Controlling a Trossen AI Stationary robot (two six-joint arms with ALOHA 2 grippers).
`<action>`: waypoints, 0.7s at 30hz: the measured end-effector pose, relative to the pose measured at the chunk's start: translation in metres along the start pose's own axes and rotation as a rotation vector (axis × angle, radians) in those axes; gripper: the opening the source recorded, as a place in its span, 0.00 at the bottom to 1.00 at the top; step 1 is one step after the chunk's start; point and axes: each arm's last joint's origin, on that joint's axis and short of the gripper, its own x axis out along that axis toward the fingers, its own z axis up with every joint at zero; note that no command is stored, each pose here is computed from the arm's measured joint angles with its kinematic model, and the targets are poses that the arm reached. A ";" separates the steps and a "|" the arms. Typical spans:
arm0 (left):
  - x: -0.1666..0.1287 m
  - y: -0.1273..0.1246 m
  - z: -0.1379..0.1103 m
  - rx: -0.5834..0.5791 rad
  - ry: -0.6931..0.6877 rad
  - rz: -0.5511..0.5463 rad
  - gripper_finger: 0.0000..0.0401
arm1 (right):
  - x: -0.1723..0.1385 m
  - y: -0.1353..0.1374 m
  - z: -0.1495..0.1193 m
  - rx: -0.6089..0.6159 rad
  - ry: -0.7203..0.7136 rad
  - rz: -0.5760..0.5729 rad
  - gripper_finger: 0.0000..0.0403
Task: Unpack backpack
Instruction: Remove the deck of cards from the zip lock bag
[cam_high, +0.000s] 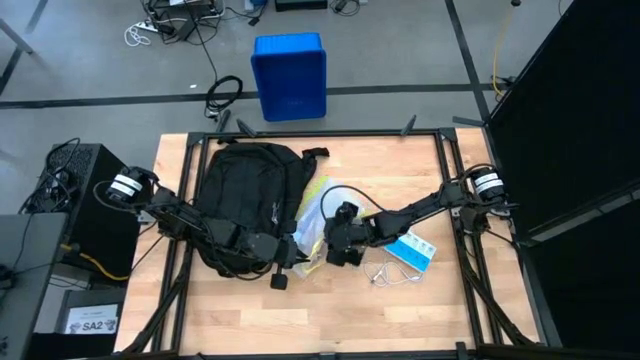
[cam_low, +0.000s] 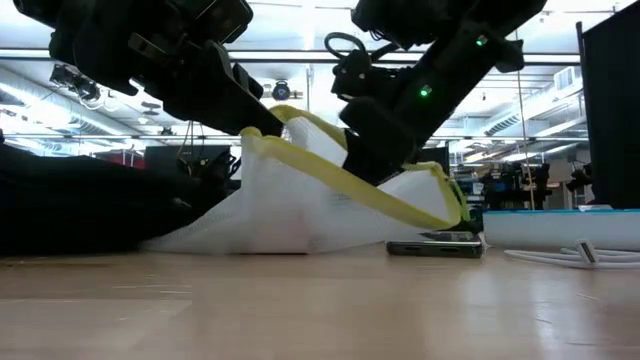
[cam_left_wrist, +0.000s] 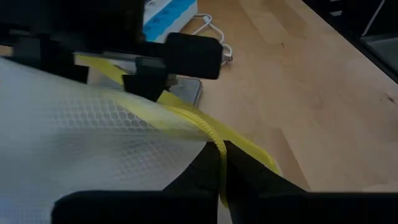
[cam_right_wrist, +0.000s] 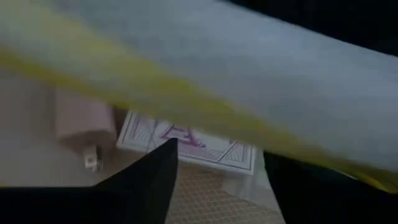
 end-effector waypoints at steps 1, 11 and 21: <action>0.000 0.000 0.000 0.000 0.000 0.000 0.00 | 0.001 -0.001 0.001 0.014 -0.005 0.005 0.58; 0.000 0.000 0.000 -0.001 0.003 -0.008 0.00 | 0.028 -0.009 0.000 0.077 -0.012 0.078 0.74; 0.000 -0.001 -0.001 -0.003 0.017 -0.020 0.00 | 0.078 0.008 -0.022 0.019 -0.115 0.153 0.83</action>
